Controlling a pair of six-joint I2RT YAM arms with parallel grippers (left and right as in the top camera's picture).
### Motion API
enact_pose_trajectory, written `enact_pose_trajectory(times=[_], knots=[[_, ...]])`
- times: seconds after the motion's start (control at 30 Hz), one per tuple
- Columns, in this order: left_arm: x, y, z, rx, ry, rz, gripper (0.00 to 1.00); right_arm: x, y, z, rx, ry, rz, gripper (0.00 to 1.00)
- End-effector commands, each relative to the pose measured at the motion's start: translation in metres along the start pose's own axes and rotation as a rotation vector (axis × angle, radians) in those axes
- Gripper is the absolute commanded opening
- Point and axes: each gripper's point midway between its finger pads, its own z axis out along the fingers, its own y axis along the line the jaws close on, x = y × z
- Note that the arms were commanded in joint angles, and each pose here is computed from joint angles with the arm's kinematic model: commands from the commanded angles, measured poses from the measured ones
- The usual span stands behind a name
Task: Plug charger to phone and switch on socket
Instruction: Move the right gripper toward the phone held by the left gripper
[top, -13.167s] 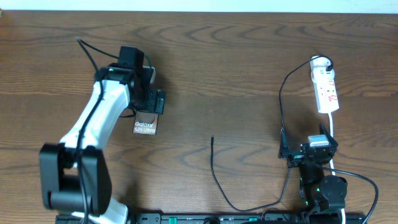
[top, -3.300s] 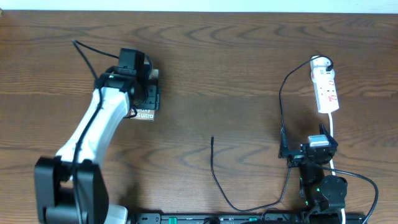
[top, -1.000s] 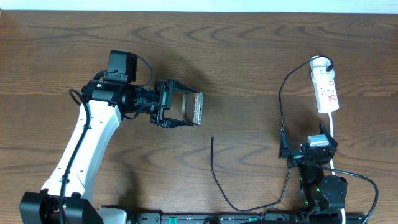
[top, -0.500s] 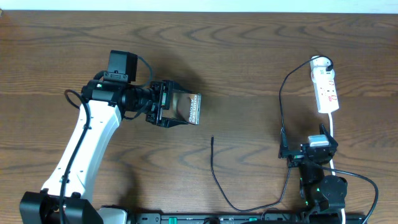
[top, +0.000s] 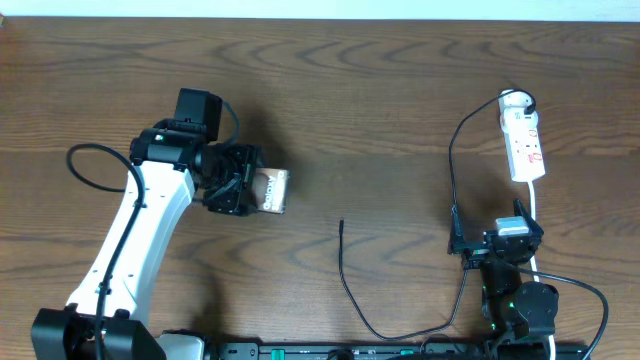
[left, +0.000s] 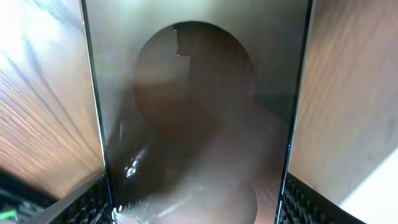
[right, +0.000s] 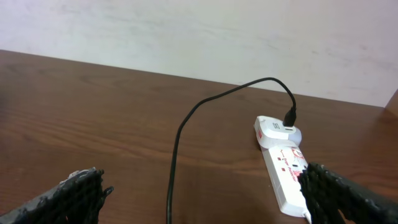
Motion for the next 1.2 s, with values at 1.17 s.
enact_pose_trajectory(times=[1.17], knots=[[-0.020, -0.005, -0.017, 0.031, -0.147, 0.023, 0.08, -0.108, 0.041, -0.007, -0.326, 0.078, 0.136, 0.99]])
